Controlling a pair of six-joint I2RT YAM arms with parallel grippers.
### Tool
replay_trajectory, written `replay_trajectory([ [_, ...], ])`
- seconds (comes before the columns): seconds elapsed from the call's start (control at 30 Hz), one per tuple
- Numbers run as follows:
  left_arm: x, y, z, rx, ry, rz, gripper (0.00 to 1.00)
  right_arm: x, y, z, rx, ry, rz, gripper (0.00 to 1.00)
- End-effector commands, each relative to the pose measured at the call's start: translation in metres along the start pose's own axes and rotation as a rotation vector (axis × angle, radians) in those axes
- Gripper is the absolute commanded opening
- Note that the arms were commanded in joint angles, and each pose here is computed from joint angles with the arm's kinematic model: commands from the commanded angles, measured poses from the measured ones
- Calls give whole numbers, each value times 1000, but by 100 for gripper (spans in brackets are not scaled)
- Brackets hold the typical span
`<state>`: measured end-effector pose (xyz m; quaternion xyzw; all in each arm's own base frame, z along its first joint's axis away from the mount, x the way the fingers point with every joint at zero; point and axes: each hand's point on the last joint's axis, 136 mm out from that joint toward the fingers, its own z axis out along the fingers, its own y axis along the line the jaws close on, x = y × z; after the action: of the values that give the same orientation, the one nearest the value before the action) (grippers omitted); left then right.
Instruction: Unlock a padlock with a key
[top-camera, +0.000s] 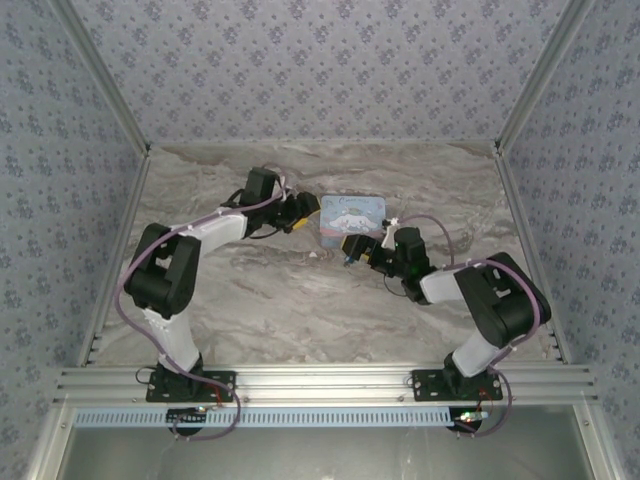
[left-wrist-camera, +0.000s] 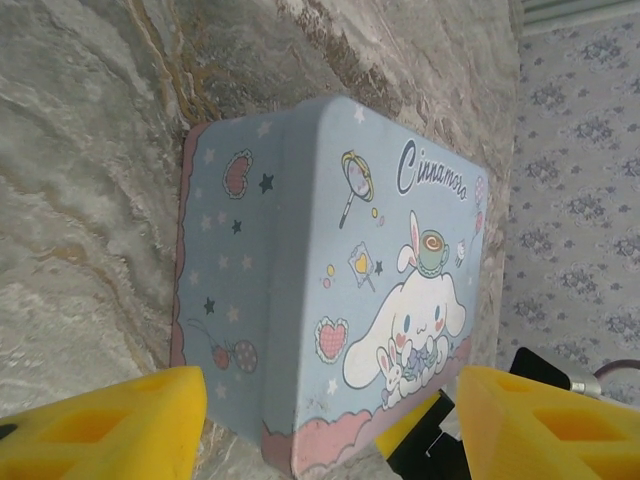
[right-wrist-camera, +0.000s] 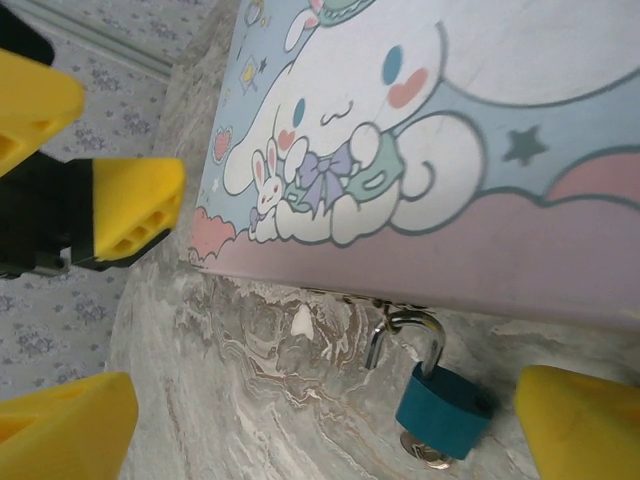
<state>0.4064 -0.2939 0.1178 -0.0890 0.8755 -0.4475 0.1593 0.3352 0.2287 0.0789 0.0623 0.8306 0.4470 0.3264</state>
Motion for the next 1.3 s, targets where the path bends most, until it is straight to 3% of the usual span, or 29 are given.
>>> replay_trajectory([
  [0.0, 0, -19, 10, 68, 30, 26, 66, -9, 14, 10, -49, -22, -55, 96],
  [0.33, 10, 9, 31, 13, 71, -3, 63, -8, 7, 22, -37, -20, -50, 93],
  [0.6, 23, 35, 34, -50, 97, -18, 60, -9, 13, 30, -111, -28, -28, 88],
  [0.8, 30, 49, 35, -84, 107, -31, 59, -6, 10, 34, -133, -25, -1, 81],
  [0.97, 32, 58, 35, -122, 107, -35, 58, -7, 7, 31, -138, -35, 9, 68],
  [1.27, 30, 55, 31, -138, 103, -21, 58, -7, 1, 22, -136, -62, 18, 55],
])
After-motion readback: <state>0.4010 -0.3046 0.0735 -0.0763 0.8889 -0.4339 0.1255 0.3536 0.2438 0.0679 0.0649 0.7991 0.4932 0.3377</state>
